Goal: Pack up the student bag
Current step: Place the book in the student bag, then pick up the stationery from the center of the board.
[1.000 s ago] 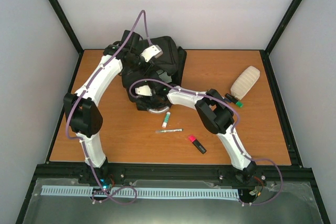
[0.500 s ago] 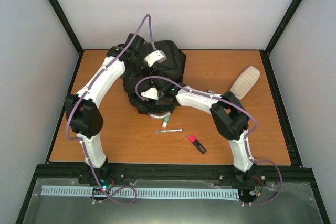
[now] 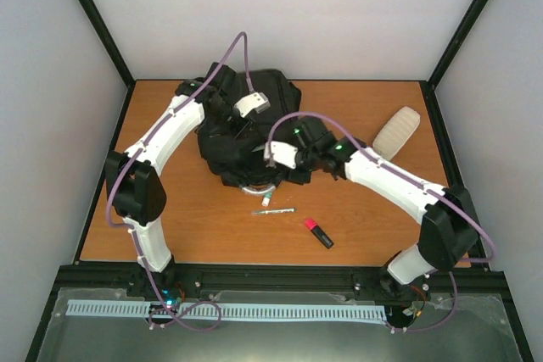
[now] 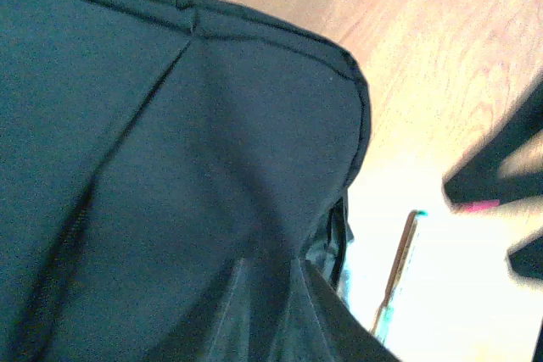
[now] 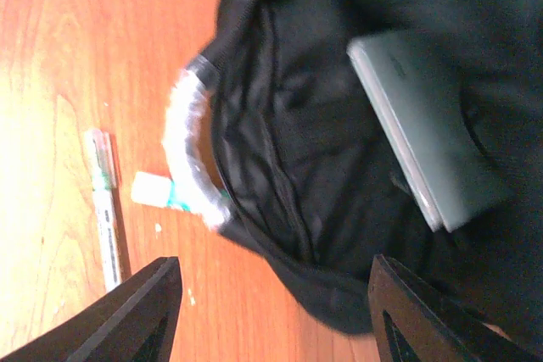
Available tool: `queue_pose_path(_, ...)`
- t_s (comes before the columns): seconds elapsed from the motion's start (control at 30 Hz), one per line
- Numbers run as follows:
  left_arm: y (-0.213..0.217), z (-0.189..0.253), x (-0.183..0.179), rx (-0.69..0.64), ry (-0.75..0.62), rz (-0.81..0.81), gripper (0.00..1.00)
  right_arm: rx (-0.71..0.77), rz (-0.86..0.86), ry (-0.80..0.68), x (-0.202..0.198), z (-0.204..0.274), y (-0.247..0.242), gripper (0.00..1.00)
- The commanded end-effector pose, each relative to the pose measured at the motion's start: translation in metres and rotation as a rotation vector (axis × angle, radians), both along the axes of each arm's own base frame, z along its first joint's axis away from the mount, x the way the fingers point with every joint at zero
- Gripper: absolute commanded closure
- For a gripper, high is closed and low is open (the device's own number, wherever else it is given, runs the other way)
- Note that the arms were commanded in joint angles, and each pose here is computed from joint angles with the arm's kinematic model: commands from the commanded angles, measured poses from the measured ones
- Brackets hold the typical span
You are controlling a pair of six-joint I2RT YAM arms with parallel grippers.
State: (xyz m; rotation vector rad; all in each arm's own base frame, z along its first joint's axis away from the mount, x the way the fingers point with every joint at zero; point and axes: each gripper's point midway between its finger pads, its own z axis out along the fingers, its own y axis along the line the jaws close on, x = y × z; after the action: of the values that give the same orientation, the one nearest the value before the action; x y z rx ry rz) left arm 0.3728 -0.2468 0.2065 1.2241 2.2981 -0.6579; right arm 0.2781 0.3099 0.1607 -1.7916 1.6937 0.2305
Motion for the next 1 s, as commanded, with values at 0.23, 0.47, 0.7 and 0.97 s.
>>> queue_pose_path(0.23,0.007,0.034,-0.028,-0.024,-0.019,0.006,0.0,0.181,-0.484,0.198,0.053,0.046,-0.122,0.34)
queue_pose_path(0.47,0.043,0.035,-0.007,0.077,-0.089,0.2,0.0,0.294,-0.994,0.096,0.114,0.074,-0.232,0.0)
queue_pose_path(0.7,0.092,0.075,0.015,-0.104,-0.058,0.452,0.0,0.401,-1.293,0.279,0.121,0.053,-0.317,0.0)
queue_pose_path(0.97,0.144,0.011,0.026,0.102,0.123,0.784,0.0,0.515,-1.514,0.459,0.121,0.012,-0.374,0.15)
